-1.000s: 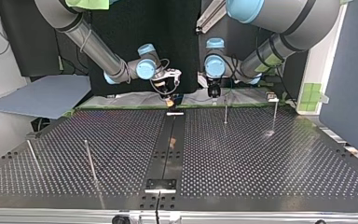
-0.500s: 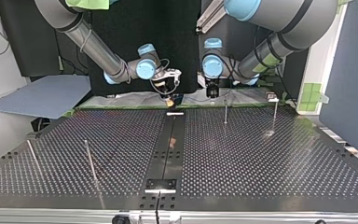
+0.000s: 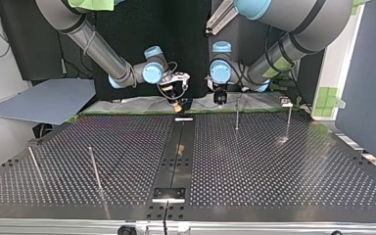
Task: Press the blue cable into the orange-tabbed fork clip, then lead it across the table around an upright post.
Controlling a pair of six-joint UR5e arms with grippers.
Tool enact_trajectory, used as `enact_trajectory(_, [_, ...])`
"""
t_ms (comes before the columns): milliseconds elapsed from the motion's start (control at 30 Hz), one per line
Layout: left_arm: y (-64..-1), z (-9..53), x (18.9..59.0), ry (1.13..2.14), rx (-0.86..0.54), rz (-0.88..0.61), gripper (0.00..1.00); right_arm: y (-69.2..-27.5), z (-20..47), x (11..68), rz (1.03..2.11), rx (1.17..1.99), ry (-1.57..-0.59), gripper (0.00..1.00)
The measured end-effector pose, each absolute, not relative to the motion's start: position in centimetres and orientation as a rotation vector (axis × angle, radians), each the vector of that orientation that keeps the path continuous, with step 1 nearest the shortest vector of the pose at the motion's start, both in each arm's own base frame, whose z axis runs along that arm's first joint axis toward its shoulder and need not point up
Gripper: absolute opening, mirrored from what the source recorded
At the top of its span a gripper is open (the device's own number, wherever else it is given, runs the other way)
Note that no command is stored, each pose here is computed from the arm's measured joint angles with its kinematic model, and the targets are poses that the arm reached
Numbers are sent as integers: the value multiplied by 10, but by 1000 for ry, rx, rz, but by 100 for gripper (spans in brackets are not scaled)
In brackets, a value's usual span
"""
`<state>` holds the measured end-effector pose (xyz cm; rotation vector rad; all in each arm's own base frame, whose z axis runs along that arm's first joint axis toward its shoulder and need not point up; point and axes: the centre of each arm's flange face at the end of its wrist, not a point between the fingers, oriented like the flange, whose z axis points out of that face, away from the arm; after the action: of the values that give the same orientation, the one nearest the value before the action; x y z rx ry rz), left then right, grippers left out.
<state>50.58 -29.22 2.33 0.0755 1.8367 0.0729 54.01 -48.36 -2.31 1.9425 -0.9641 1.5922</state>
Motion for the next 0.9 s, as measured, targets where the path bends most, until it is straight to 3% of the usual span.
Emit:
enact_trajectory(400, [-296, 28, 509, 1855, 93, 82, 0, -485, -18, 536, 1546, 1959, -957, 0])
enact_trajectory(900, [-310, 85, 504, 1844, 104, 74, 0, -496, 69, 539, 1578, 1878, -930, 0])
